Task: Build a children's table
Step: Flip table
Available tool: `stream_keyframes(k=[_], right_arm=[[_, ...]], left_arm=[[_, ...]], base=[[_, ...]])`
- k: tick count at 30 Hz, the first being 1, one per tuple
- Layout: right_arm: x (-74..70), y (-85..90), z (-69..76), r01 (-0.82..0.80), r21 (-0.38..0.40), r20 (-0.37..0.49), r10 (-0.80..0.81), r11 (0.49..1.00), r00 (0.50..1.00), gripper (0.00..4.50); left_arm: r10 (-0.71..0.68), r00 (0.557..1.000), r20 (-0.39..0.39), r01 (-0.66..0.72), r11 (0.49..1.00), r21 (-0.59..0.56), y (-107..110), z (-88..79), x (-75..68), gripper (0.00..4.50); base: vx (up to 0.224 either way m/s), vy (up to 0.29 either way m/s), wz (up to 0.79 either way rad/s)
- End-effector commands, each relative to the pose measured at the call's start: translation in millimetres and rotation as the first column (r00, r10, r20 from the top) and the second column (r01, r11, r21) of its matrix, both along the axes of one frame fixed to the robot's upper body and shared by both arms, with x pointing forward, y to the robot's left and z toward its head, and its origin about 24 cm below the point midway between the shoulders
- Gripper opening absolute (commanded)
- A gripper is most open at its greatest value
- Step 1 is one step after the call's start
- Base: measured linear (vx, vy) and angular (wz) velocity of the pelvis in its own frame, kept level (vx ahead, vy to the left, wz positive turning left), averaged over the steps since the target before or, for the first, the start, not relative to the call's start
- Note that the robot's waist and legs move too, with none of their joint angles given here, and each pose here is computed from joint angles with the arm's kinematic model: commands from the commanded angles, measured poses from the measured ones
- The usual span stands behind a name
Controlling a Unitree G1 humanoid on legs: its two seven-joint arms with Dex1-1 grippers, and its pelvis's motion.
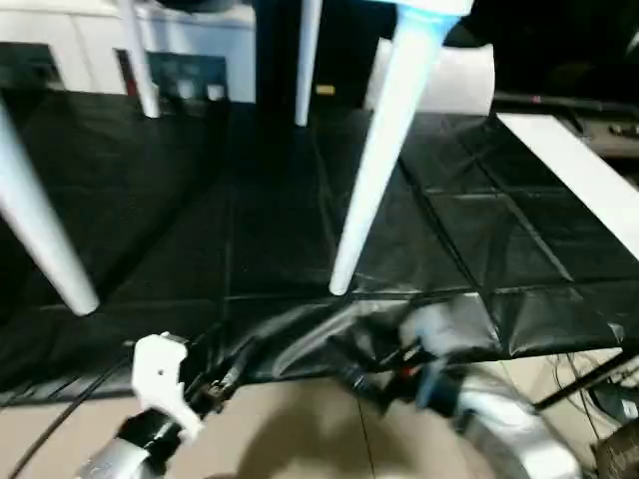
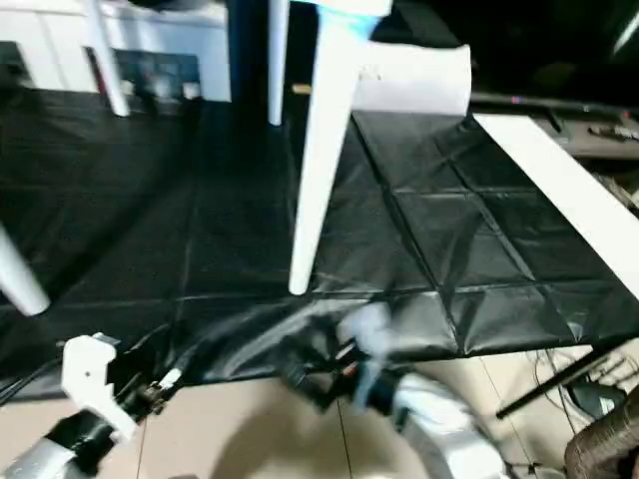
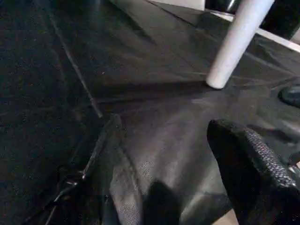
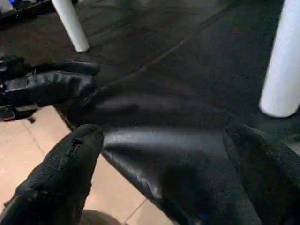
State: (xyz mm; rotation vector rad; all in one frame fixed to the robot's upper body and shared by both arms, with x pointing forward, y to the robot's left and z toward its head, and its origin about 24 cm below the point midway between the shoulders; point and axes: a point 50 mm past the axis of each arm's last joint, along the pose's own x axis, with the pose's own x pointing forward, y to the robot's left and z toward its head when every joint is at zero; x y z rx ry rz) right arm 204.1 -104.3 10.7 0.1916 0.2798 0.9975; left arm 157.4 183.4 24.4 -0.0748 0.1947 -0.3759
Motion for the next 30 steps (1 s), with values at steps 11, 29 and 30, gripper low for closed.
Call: stream_keyframes(k=[11,29,30], right_arm=[[-14.1,-2.2,-7.1,-0.024,0.083,-0.097,0.032,0.996,0.995,4.5],[-13.0,-7.9,-19.6,-0.077,0.016,-0.155,0.078,0.997,0.985,4.5],[-12.2,-8.3,-19.7,-0.061,0.019,-0.157,0.064,0.998,0.986,4.5]], left_arm=[[0.081,0.997,-0.02,-0.081,0.996,-0.024,12.5,-3.0,-27.1,3.31],[-0.22,0.964,-0.149,0.209,0.974,-0.084,-3.6,-22.2,-30.5,3.31],[-0.211,0.966,-0.15,0.201,0.976,-0.082,-3.5,-22.6,-29.9,3.31]], base=[[0.005,-0.074,0.31],[-0.018,0.034,-0.03],[0.0,0.0,0.0]])
